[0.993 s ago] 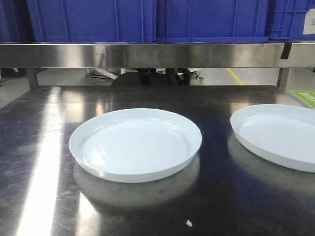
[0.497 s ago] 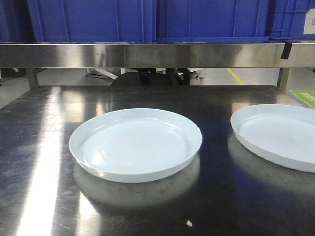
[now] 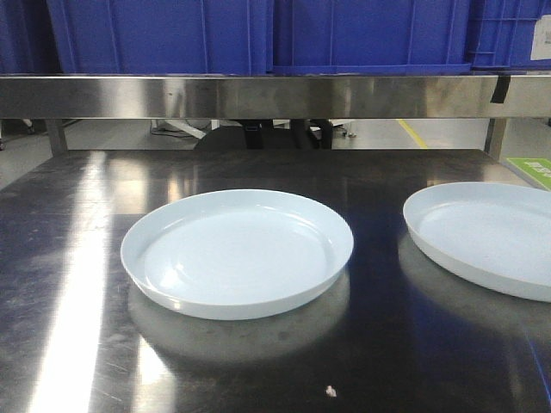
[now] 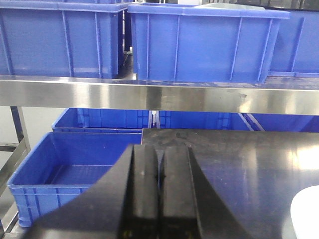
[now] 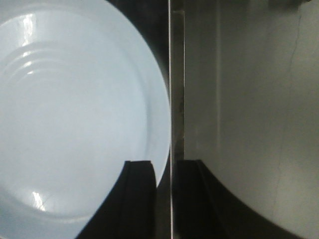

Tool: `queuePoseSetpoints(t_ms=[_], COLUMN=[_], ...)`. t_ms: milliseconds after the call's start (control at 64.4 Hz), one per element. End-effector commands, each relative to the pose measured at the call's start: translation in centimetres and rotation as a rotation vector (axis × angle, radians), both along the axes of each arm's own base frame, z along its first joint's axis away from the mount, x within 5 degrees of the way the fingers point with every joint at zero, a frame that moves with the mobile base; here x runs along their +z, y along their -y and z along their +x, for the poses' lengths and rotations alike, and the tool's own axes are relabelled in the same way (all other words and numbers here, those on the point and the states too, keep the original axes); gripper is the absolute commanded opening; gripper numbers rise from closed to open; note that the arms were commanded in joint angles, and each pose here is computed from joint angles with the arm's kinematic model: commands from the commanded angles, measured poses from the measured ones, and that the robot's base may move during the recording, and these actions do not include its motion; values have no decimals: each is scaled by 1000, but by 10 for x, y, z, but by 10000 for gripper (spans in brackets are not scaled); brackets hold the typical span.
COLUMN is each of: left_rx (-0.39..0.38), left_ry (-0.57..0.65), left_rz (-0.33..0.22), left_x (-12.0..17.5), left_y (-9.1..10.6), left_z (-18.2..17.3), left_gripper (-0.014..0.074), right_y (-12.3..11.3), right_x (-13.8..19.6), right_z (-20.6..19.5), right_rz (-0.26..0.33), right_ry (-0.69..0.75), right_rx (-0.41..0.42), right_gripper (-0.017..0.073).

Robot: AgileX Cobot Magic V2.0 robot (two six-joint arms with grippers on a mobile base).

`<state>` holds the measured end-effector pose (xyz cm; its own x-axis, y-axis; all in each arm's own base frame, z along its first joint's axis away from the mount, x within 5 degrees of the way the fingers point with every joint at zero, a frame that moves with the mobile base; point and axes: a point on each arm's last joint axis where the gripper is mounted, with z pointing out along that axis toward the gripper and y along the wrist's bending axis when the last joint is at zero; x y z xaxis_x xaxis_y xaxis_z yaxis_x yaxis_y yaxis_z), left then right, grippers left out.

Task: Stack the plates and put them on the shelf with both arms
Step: 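Grasp the plate rim with the right gripper and lift it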

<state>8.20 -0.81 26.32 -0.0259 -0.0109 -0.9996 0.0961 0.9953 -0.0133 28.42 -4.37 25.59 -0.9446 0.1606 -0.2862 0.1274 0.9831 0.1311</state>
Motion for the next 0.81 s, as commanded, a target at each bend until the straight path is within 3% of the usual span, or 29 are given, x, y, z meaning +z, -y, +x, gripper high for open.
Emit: queuePoseSetpoints(t_ms=[0, 140, 791], left_rx=[25, 25, 25], left_ry=[102, 102, 104], left_rz=[-15, -15, -15], left_x=[19, 19, 19], left_y=[-2, -2, -2], left_z=[0, 0, 0], left_gripper=[80, 80, 80], right_y=[4, 8, 10], right_x=[18, 14, -13], right_z=[15, 33, 40], right_rz=[-8, 4, -6], right_ry=[55, 10, -6], right_rx=[6, 17, 34], right_gripper=[328, 378, 374])
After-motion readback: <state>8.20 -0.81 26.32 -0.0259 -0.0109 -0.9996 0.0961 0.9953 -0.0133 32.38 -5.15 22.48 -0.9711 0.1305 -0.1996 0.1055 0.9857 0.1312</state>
